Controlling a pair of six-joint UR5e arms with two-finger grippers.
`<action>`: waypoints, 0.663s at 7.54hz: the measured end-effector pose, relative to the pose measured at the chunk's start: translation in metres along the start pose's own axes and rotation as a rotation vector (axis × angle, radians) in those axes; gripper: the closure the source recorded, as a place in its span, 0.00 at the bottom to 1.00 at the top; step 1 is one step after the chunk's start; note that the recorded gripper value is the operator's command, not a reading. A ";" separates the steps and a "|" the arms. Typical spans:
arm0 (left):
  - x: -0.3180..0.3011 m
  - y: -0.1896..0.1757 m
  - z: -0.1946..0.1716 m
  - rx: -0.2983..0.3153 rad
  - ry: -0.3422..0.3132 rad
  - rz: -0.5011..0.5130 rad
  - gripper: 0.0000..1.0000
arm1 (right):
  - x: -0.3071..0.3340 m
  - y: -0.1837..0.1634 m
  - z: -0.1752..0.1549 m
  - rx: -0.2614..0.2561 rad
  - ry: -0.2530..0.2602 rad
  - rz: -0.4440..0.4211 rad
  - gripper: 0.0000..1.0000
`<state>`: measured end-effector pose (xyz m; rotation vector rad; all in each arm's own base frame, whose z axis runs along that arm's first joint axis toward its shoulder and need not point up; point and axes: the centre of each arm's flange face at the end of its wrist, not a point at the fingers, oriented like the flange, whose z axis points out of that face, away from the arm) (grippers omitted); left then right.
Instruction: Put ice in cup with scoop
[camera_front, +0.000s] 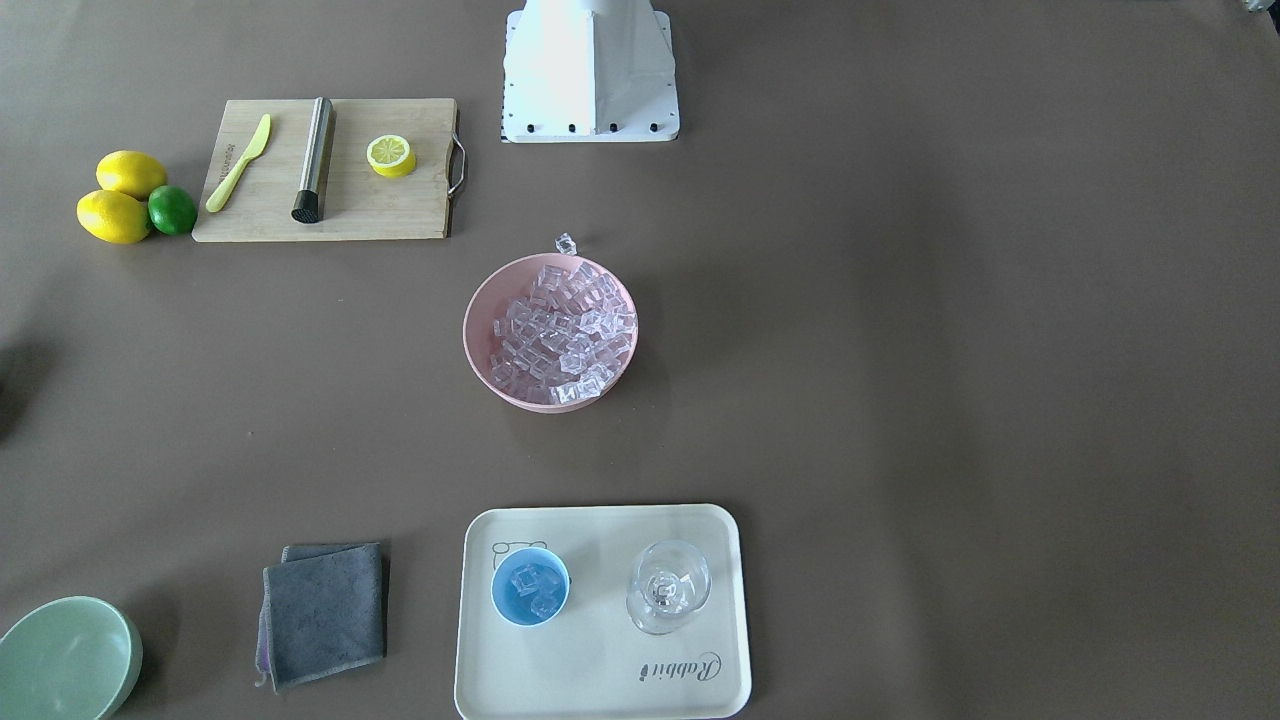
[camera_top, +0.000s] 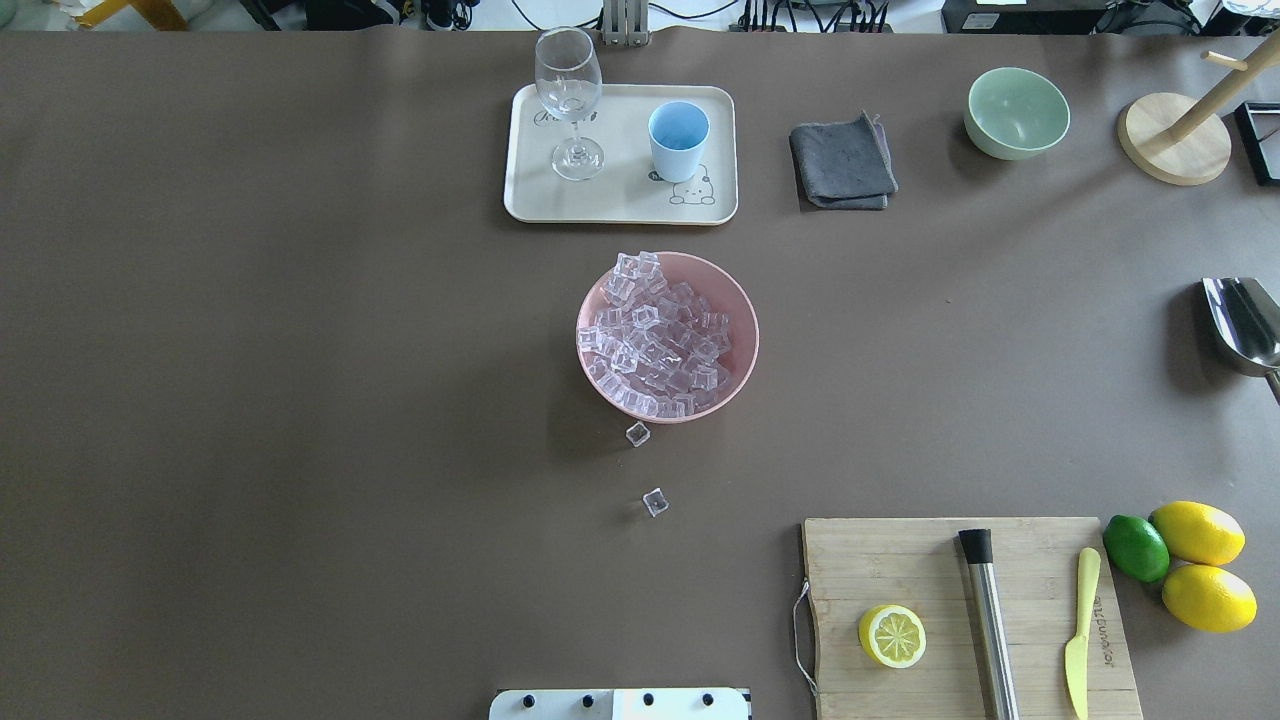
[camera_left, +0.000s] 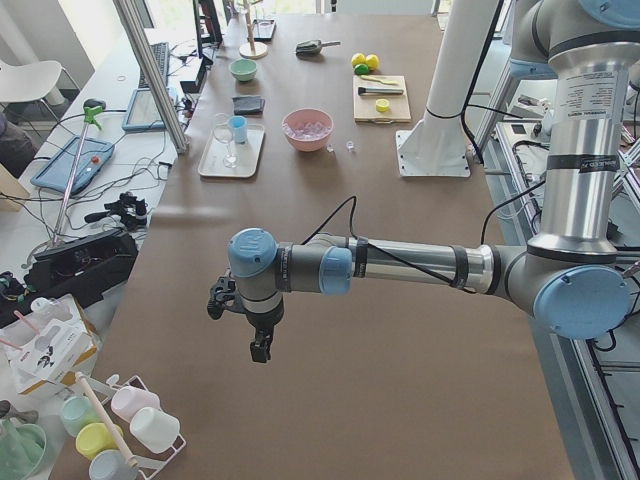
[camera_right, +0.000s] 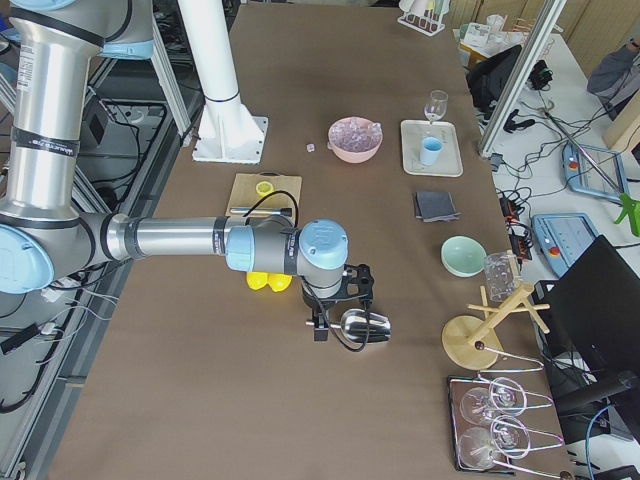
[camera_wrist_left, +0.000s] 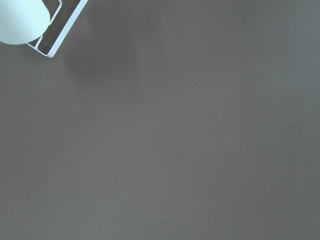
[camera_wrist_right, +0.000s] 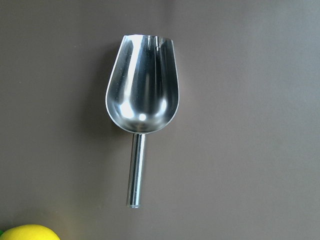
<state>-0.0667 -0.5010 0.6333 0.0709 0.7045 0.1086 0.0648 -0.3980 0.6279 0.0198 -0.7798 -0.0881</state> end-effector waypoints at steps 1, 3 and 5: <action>0.000 -0.001 -0.001 0.001 0.000 0.001 0.01 | 0.003 0.001 0.000 -0.001 0.010 0.003 0.01; 0.000 -0.001 -0.001 0.002 0.000 0.001 0.01 | 0.007 0.003 0.000 -0.003 0.033 0.005 0.01; 0.001 -0.002 -0.002 0.003 0.000 0.001 0.01 | 0.008 0.003 -0.001 -0.004 0.038 0.007 0.01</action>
